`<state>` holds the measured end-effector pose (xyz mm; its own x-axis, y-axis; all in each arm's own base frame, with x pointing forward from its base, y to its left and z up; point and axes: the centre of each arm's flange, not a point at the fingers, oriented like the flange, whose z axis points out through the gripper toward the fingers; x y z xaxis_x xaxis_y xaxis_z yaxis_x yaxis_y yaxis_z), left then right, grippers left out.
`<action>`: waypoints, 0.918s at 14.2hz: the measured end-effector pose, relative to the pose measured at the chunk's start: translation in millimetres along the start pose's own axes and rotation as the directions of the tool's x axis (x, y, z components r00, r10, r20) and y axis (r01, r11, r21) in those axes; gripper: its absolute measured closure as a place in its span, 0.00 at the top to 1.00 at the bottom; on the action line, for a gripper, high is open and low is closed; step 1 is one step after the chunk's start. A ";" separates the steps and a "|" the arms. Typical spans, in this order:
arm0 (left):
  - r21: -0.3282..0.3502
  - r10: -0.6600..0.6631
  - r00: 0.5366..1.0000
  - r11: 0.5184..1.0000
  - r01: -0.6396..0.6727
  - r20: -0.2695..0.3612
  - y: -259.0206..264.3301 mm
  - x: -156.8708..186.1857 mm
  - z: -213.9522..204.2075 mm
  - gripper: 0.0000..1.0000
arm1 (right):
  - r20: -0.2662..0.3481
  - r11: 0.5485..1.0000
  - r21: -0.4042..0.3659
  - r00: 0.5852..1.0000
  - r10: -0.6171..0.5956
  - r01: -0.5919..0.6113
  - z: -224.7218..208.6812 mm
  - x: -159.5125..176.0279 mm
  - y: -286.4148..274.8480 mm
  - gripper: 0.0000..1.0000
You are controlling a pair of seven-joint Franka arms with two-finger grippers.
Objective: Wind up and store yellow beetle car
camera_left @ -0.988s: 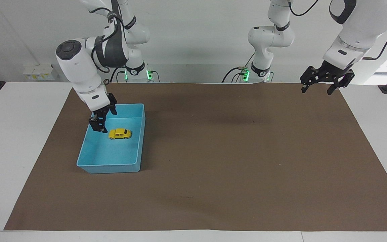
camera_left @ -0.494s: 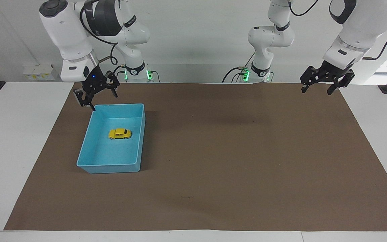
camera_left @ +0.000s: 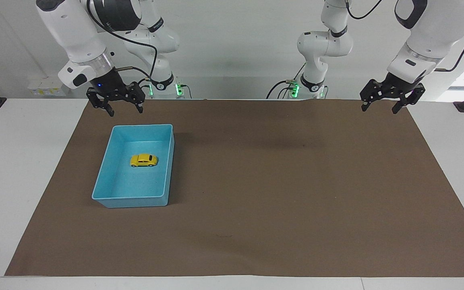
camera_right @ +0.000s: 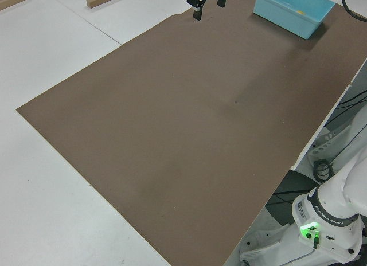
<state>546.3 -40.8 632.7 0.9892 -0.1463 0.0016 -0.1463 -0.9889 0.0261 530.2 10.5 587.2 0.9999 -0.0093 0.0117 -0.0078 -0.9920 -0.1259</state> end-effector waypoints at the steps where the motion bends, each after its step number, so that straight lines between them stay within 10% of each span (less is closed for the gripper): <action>1: 0.000 0.000 1.000 1.000 0.000 0.000 0.0 0.0 0.0 1.00 | 0.006 1.000 0.001 1.000 0.022 -0.022 1.3 0.1 1.8 1.00; 13: -0.047 -0.038 0.999 0.998 0.040 0.035 -14.8 -6.7 -1.9 1.00 | 0.052 0.999 -0.030 0.998 0.045 -0.043 37.8 19.6 9.2 1.00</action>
<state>541.8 -25.2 634.2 0.9934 -0.1092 -0.0341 -0.1064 -0.9916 0.0732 550.2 6.0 548.8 0.9979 -0.0470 -0.0452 -0.0512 -0.9940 -0.0962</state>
